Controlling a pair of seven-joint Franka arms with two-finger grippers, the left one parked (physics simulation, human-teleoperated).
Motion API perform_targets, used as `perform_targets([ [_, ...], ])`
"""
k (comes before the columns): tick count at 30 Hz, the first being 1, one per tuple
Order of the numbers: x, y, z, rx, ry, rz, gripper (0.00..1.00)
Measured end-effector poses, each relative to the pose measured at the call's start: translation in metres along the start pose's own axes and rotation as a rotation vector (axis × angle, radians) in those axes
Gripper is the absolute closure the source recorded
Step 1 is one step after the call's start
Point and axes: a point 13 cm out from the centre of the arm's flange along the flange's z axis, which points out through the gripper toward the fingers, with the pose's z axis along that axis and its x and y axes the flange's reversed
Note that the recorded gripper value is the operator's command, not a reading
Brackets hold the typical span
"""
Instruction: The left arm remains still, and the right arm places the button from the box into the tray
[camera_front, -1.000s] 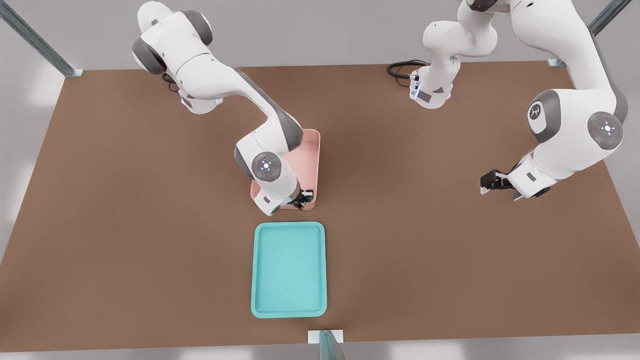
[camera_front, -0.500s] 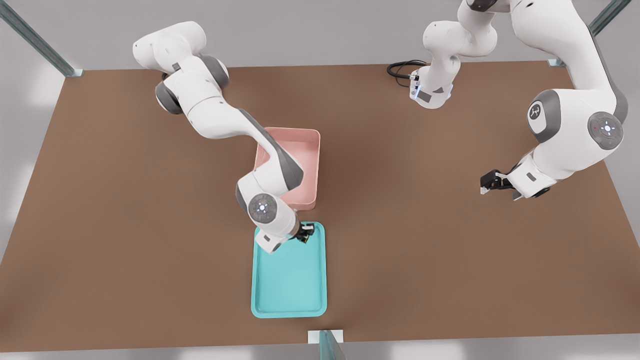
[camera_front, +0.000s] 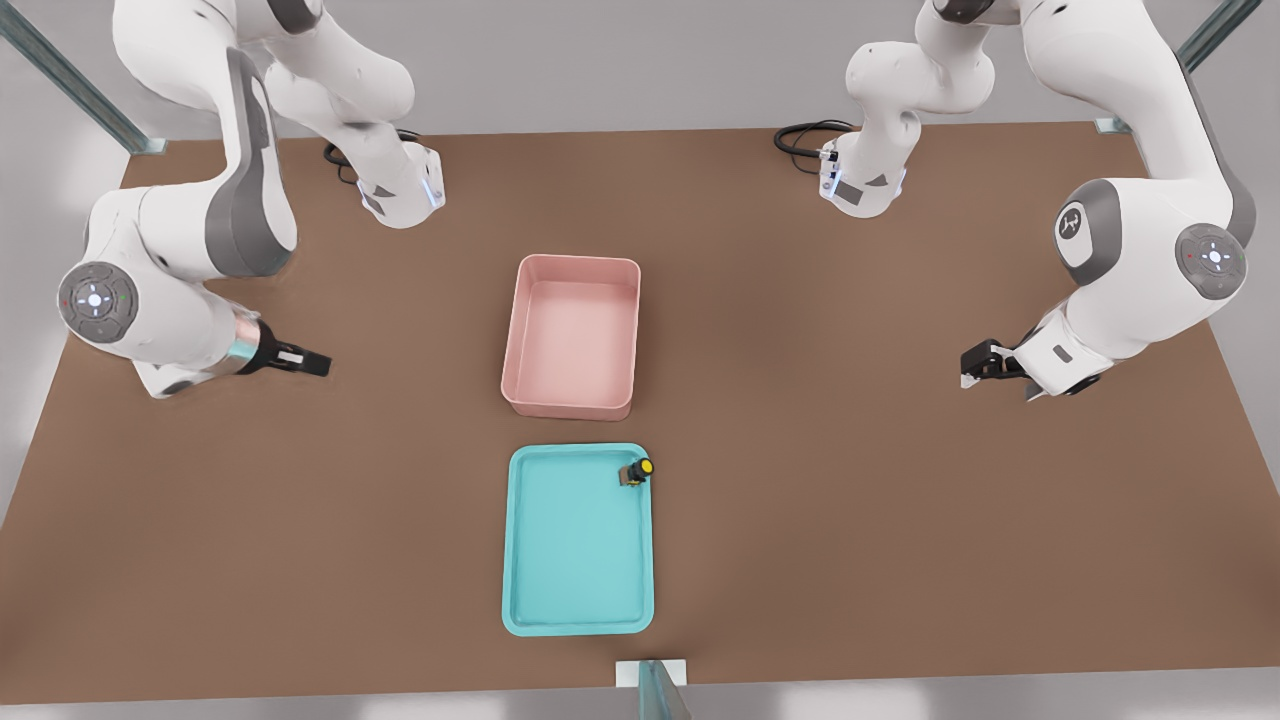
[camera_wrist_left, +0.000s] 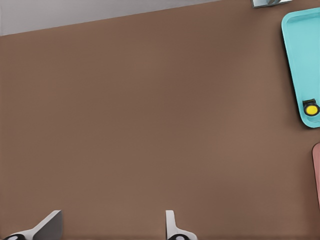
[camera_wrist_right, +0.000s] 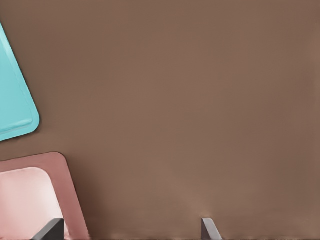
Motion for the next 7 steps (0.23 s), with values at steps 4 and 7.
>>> perform_targets([
  [4, 0.019, -0.033, 0.032, 0.005, 0.037, -0.021, 0.0],
  [7, 0.011, -0.044, 0.038, -0.003, 0.037, -0.042, 0.0],
])
